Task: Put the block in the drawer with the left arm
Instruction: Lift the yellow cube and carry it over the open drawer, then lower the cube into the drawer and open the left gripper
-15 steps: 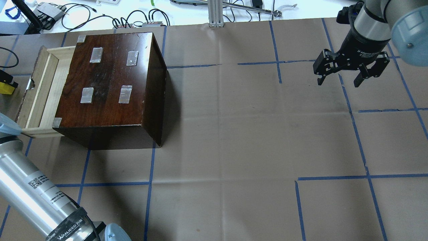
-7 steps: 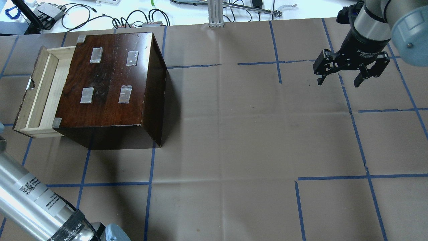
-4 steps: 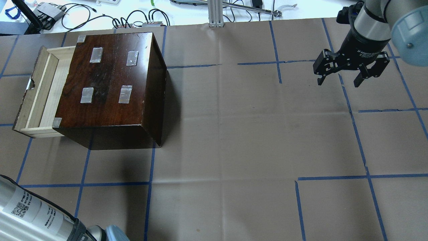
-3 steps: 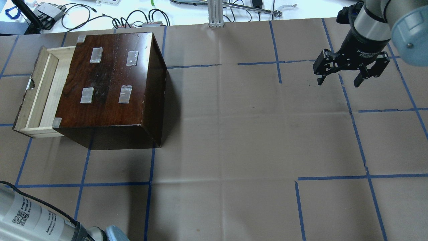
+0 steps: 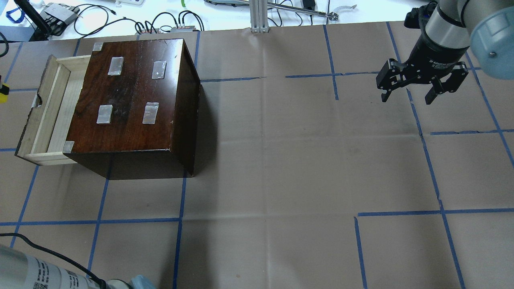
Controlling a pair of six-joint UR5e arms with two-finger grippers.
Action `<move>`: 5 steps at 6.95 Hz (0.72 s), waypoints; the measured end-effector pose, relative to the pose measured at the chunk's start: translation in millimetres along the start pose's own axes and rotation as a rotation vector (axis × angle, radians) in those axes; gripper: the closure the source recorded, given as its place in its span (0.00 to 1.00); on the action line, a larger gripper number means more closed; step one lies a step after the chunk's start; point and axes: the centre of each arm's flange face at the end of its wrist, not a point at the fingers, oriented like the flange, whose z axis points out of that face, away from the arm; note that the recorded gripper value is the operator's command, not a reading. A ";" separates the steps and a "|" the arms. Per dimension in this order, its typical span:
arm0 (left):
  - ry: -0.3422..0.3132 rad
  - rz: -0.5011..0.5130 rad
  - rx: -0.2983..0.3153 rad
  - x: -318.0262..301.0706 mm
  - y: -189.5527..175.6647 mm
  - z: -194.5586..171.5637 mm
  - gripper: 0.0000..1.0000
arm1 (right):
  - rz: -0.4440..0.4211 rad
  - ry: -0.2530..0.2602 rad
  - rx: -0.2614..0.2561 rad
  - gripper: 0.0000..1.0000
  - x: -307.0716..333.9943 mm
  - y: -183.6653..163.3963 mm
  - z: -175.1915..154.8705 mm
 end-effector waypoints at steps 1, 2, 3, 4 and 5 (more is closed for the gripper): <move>-0.001 -0.011 -0.006 27.4 18.3 -1.5 0.70 | 0.000 0.000 -0.001 0.00 0.0 -0.1 0.3; 0.003 -0.015 -0.015 51.3 35.2 0.1 0.70 | 0.000 0.000 -0.001 0.00 0.0 -0.2 0.5; 0.006 -0.012 -0.021 68.8 47.0 3.4 0.70 | 0.000 0.000 -0.001 0.00 0.0 -0.2 0.6; 0.008 -0.016 -0.023 80.1 53.6 5.8 0.70 | 0.000 0.000 -0.001 0.00 0.0 -0.2 0.4; 0.010 -0.024 -0.027 85.8 55.9 8.4 0.70 | 0.000 0.000 -0.001 0.00 0.0 -0.1 0.4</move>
